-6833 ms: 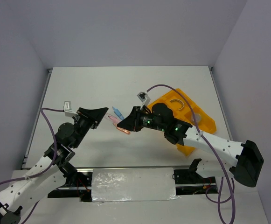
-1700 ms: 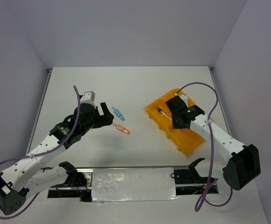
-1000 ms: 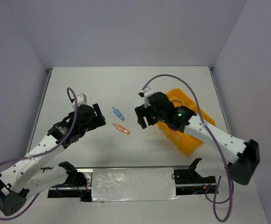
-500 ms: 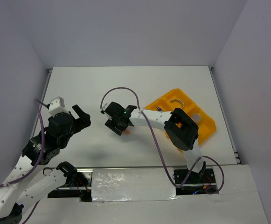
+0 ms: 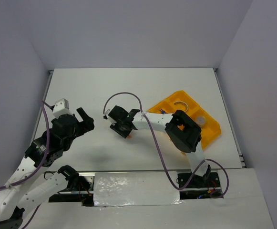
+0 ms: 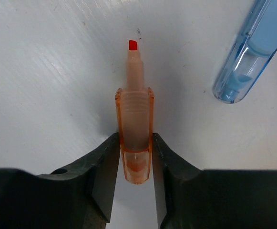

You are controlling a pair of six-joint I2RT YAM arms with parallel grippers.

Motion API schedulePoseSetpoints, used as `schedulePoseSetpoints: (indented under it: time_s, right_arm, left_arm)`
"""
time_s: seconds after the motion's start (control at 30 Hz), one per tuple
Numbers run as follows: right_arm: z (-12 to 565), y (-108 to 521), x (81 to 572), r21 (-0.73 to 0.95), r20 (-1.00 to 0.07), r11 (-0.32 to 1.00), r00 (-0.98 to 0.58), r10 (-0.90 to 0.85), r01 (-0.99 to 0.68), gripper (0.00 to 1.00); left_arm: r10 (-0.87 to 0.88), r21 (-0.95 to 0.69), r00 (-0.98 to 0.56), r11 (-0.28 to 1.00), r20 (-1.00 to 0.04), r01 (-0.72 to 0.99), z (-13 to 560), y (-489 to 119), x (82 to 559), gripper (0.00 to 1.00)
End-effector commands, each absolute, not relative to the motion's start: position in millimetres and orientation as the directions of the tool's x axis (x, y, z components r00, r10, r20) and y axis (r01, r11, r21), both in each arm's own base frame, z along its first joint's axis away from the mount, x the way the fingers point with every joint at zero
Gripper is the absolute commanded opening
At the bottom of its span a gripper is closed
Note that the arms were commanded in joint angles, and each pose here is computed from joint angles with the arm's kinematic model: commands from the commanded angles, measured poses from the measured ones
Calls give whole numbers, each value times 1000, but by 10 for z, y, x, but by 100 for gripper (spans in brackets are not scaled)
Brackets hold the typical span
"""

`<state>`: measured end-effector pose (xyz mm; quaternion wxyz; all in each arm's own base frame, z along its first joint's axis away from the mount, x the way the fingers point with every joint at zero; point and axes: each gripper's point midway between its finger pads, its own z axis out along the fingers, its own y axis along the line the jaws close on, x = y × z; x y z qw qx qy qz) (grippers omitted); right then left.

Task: Sort the stationery into containers
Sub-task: Pick up the pen from the center of the board.

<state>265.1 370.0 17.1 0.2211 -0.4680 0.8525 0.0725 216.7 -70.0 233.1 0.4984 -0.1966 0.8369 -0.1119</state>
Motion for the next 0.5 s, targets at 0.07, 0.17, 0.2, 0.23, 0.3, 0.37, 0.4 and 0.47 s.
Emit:
schedulePoseSetpoints:
  time_s: [0.07,0.17,0.2,0.23,0.3,0.37,0.4,0.47]
  right_arm:
    - [20,3605,2435,-11,-404,546,-496,-769,-838,21]
    - [230,3691,2429,16,-471,559,-500,-727,-829,0]
    - [308,3718,2420,26,-495,572,-508,-705,-820,0]
    - [477,3765,2405,43,-544,561,-490,-681,-827,0]
    - [681,3820,2361,89,-594,593,-520,-613,-801,0]
    - [1019,3842,2370,110,-686,617,-509,-520,-779,0]
    - [1142,3855,2345,150,-712,642,-533,-458,-752,0]
    - [1456,3856,2291,194,-792,650,-508,-338,-735,0]
  left_arm:
    - [-444,-399,-408,896,-798,-194,2406,-740,2217,99]
    - [-449,-414,-421,893,-788,-178,2353,-802,2230,99]
    - [-455,-424,-421,889,-784,-173,2350,-820,2232,99]
    - [-460,-438,-434,885,-775,-156,2314,-880,2243,99]
    - [-472,-469,-448,874,-760,-126,2301,-976,2249,99]
    - [-491,-528,-477,847,-729,-65,2291,-1168,2260,99]
    - [-511,-562,-485,826,-710,-47,2303,-1248,2266,99]
    - [-509,-622,-538,782,-672,38,2274,-1485,2233,99]
